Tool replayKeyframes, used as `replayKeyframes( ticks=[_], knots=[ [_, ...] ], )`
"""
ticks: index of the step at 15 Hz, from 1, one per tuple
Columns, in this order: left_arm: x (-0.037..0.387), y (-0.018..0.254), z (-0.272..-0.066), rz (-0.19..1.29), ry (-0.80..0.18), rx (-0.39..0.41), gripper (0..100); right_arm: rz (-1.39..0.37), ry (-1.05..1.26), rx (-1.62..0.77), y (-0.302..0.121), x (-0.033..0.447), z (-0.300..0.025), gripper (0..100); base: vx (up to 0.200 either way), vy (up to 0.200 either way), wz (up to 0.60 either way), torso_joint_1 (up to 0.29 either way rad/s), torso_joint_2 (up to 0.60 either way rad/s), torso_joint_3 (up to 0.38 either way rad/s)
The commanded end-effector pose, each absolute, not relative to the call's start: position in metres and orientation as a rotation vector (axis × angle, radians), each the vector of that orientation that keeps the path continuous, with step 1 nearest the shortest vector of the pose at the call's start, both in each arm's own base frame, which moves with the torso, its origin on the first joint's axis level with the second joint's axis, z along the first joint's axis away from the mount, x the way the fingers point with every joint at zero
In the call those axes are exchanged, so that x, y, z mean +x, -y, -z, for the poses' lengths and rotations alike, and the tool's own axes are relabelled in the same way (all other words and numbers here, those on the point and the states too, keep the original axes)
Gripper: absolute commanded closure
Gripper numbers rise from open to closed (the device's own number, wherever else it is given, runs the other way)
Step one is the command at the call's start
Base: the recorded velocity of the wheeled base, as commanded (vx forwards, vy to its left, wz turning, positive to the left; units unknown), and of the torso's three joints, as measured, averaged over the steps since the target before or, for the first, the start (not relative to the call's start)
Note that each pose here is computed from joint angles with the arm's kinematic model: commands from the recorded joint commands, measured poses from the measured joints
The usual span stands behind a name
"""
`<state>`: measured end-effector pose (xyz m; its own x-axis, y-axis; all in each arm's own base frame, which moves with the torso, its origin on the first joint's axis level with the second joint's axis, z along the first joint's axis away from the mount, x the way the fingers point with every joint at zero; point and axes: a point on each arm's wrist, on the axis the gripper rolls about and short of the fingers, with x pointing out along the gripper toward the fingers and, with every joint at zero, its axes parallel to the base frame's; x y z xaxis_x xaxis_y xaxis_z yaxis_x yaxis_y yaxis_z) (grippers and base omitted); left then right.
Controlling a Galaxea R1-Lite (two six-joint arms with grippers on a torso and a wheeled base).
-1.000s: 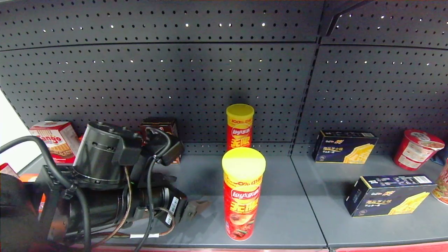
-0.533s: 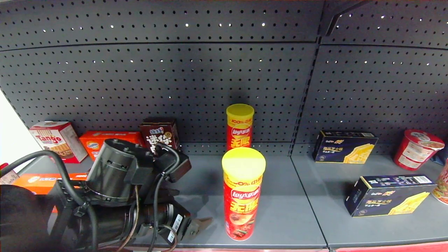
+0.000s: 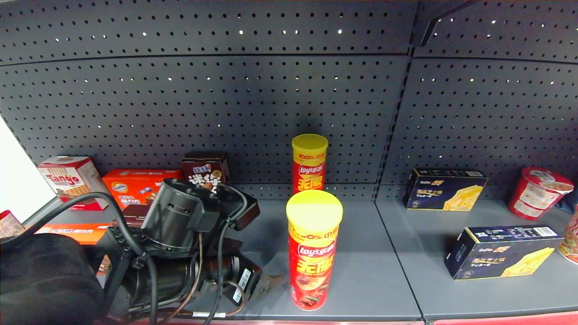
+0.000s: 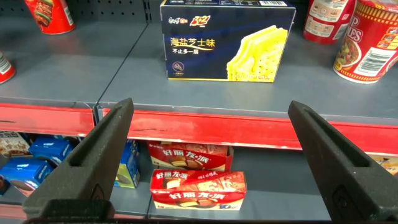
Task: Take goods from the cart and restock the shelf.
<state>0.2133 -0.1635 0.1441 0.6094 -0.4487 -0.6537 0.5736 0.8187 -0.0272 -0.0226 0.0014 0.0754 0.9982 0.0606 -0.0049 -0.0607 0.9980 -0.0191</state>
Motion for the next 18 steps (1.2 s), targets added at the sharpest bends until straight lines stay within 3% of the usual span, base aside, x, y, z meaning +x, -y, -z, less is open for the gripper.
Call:
replayKeyframes(
  ticks=[1, 13, 18],
  knots=[
    [0.218, 0.169, -0.139, 0.597, -0.713, 0.199, 0, -0.061, -0.006, -0.02, -0.001, -0.022, -0.075, 0, 0.0, 0.0, 0.0, 0.0, 0.0, 0.0],
    [0.217, 0.173, -0.139, 0.603, -0.71, 0.207, 0, -0.061, -0.002, -0.02, -0.001, -0.023, -0.076, 0, 0.0, 0.0, 0.0, 0.0, 0.0, 0.0],
    [0.215, 0.159, -0.18, 0.544, -0.543, 0.154, 0, -0.061, -0.006, -0.02, -0.001, -0.022, -0.075, 0, 0.0, 0.0, 0.0, 0.0, 0.0, 0.0]
  ],
)
